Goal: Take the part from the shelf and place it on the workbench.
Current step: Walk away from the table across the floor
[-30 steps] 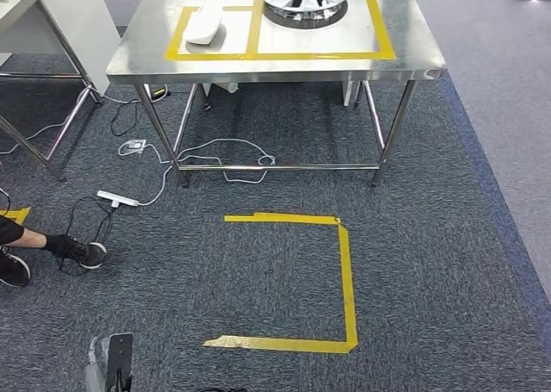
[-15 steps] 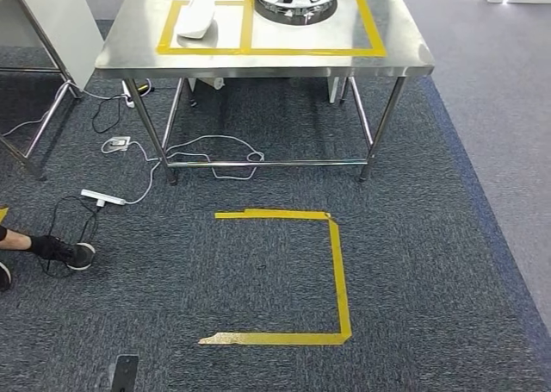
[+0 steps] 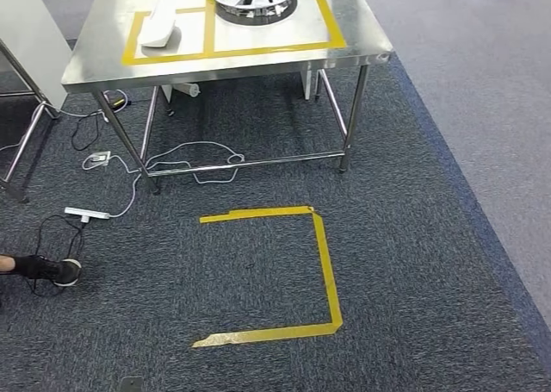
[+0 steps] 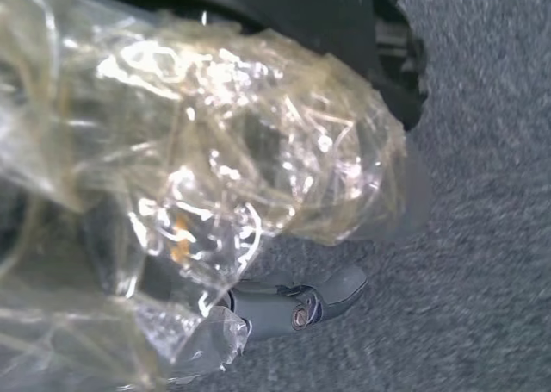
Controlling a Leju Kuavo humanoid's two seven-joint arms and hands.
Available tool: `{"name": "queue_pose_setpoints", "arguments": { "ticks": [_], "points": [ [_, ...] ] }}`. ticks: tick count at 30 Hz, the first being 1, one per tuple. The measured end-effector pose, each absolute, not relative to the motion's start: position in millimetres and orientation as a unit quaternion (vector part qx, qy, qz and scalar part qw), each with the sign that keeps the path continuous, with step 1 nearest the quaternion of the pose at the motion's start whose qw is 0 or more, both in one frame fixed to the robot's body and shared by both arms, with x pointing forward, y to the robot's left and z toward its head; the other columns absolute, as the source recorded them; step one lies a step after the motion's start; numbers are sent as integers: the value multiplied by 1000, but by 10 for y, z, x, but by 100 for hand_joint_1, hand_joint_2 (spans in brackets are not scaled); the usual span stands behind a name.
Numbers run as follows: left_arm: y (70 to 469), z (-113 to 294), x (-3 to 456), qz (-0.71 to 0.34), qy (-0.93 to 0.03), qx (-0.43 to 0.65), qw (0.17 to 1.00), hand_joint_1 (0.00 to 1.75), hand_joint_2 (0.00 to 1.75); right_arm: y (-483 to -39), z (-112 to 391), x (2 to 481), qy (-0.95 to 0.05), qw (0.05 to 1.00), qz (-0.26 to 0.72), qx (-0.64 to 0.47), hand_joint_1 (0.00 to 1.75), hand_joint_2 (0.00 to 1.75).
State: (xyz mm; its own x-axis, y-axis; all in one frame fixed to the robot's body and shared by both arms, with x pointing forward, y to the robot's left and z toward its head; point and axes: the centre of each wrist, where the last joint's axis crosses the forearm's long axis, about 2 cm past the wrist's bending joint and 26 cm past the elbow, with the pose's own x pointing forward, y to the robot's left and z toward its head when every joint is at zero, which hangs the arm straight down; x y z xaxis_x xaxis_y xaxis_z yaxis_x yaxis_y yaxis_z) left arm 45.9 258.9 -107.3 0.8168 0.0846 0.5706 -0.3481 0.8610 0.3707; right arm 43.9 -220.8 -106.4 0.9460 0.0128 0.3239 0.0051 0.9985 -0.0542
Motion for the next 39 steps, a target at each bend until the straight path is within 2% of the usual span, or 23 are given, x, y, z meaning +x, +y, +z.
{"name": "queue_pose_setpoints", "arguments": {
  "ticks": [14,31,39],
  "points": [
    [2557,-1076,424,107,-279,229,926,0,0,-2210,-1066,417,-161,987,2,-27,0,0],
    [2459,-1069,387,21,-267,225,937,0,0,-2245,-1076,368,-134,991,11,-27,0,0],
    [2440,-1067,370,33,-262,236,935,0,0,-2245,-1080,333,-120,993,10,-23,0,0]
  ]
}}
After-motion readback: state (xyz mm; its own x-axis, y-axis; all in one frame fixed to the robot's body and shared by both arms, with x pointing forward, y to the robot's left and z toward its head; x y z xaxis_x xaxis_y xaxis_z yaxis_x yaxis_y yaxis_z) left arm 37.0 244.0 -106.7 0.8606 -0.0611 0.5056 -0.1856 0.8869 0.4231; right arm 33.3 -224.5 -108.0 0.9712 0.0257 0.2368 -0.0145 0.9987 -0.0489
